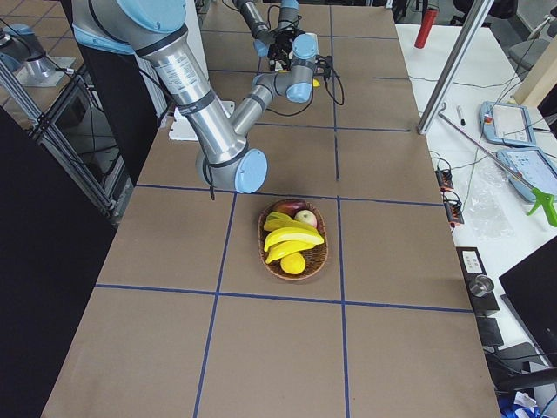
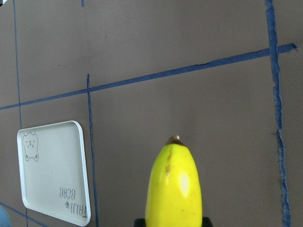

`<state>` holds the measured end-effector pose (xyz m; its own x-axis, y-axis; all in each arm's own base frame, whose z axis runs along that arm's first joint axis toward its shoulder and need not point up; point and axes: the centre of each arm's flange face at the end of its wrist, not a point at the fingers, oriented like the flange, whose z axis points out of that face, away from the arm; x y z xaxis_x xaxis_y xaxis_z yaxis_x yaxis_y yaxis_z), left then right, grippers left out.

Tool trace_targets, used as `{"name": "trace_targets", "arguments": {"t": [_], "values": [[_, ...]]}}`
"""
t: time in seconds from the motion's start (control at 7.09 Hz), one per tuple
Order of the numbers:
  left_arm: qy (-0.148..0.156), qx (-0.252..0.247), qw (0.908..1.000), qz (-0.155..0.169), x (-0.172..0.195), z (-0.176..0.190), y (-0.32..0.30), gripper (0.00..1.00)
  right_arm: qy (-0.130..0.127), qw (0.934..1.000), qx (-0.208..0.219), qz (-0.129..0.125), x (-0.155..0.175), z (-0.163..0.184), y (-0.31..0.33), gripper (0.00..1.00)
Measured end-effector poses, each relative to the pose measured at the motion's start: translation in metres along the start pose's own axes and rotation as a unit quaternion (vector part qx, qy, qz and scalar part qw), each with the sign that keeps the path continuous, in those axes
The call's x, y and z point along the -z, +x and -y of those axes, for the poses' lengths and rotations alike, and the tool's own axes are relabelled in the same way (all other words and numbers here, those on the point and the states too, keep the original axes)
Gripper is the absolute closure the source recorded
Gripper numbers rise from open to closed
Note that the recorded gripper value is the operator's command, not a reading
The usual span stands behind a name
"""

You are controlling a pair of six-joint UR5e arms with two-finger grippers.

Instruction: Transfer all bananas from basket to plate

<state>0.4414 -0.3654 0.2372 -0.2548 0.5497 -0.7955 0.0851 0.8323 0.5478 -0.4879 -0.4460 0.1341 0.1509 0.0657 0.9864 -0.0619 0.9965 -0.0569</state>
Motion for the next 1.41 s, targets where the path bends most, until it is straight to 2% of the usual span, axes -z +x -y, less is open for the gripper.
{"name": "trace_targets", "arguments": {"t": [0.56,0.85,0.99,1.13,1.27,1.41], "values": [[0.0,0.001,1.0,0.001,0.0009,-0.0004,-0.001,0.33,-0.003,1.0,0.004,0.005,0.0004,-0.0055,-0.0046,0.96],[0.0,0.001,1.0,0.001,0.0013,-0.0009,-0.0017,0.38,-0.004,1.0,0.004,0.005,0.0001,-0.0061,-0.0048,0.96],[0.0,0.001,1.0,0.002,0.0015,-0.0012,-0.0022,0.44,-0.004,1.0,0.004,0.005,0.0,-0.006,-0.0044,0.95],[0.0,0.002,1.0,0.002,0.0015,-0.0015,-0.0028,0.61,-0.004,1.0,0.004,0.005,-0.0002,-0.006,-0.0041,0.76],[0.0,0.002,1.0,0.003,0.0015,-0.0016,-0.0033,0.81,-0.004,1.0,0.004,0.004,-0.0004,-0.0059,-0.0039,0.02],[0.0,0.002,1.0,0.003,0.0017,-0.0017,-0.0039,0.92,-0.003,1.0,0.001,0.004,-0.0012,-0.0061,-0.0036,0.0]]}}
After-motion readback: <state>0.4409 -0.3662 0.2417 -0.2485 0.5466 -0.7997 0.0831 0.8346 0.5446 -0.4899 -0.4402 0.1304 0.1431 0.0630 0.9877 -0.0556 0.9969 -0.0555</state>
